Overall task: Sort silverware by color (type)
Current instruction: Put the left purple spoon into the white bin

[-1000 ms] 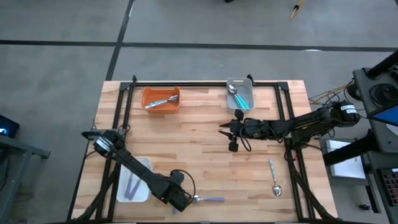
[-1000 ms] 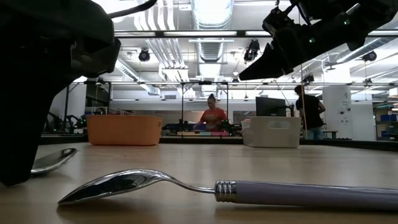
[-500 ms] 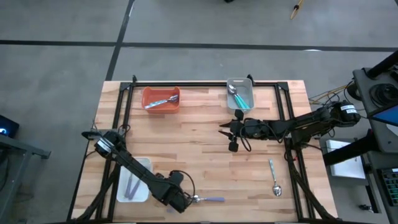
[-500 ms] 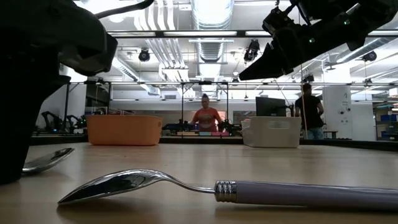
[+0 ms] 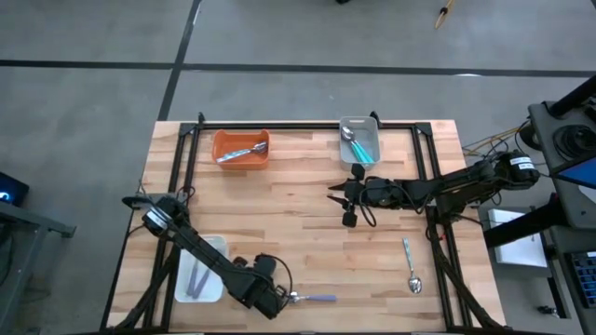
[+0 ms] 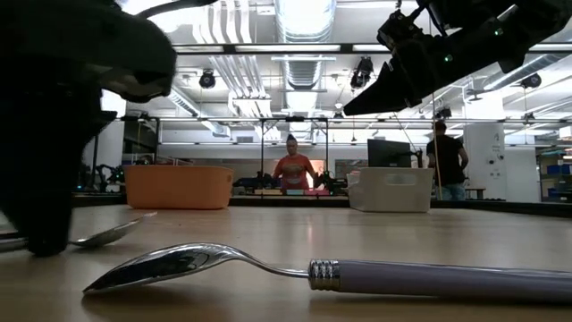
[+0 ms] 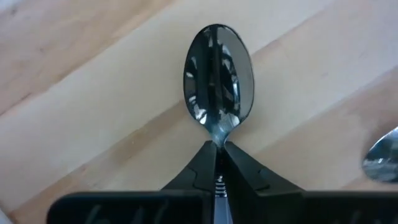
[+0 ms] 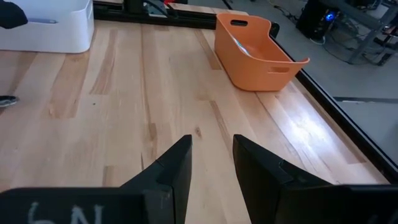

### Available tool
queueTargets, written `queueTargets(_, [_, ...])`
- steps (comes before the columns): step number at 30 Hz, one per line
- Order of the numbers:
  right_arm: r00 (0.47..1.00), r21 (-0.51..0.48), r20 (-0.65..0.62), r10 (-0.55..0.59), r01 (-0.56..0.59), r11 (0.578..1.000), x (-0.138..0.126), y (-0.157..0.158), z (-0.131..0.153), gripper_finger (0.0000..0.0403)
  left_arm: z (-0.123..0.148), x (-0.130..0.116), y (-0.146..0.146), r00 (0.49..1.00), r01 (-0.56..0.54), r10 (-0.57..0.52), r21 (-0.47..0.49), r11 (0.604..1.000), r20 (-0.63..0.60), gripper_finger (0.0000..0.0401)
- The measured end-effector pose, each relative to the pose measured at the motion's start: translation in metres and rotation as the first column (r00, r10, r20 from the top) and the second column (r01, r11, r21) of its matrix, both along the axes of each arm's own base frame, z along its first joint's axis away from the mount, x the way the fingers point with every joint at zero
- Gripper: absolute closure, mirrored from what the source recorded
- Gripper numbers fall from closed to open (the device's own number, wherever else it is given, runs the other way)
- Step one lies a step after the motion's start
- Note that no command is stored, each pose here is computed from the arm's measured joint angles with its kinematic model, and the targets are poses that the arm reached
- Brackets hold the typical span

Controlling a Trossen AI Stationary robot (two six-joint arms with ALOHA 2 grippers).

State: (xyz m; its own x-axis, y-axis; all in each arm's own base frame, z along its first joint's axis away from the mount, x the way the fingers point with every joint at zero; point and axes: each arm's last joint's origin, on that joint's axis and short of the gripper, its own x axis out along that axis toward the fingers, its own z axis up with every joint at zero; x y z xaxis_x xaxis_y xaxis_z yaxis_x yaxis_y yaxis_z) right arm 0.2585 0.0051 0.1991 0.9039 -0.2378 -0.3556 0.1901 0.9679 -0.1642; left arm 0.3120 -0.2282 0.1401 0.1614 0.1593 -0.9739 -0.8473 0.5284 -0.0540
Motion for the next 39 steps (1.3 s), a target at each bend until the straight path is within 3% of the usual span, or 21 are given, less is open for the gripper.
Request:
queueTargets(8, [1.0, -0.005, -0.002, 0.002, -0.002, 1.0, 0.0, 0.0, 0.0, 0.0294, 0.025, 0.005, 0.005, 0.996, 0.039, -0.04, 0.015, 0.999, 0.077, 0.04])
queueTargets(14, [1.0, -0.007, -0.003, 0.003, -0.003, 1.0, 0.0, 0.0, 0.0, 0.0294, 0.073, -0.002, 0.017, 0.979, 0.087, -0.087, 0.009, 0.996, 0.184, 0.0401])
queueTargets(19, [1.0, 0.0, -0.001, 0.0, 0.0, 1.0, 0.0, 0.0, 0.0, 0.0294, 0.113, -0.027, 0.034, 0.979, 0.113, -0.118, 0.044, 0.993, 0.164, 0.0399])
queueTargets(24, [1.0, 0.01, 0.001, -0.004, 0.004, 1.0, 0.0, 0.0, 0.0, 0.0294, 0.142, -0.066, 0.045, 0.995, 0.05, -0.055, 0.063, 0.997, 0.086, 0.0399])
queueTargets(31, [1.0, 0.032, 0.006, -0.012, 0.012, 0.999, 0.0, 0.0, 0.0, 0.0294, 0.149, -0.106, 0.044, 1.0, -0.003, 0.002, 0.064, 0.998, 0.02, 0.04])
queueTargets(39, [1.0, 0.041, 0.009, -0.016, 0.016, 0.999, 0.0, 0.0, 0.0, 0.0294, 0.139, -0.102, 0.036, 0.998, 0.035, -0.038, 0.049, 0.998, 0.057, 0.0401])
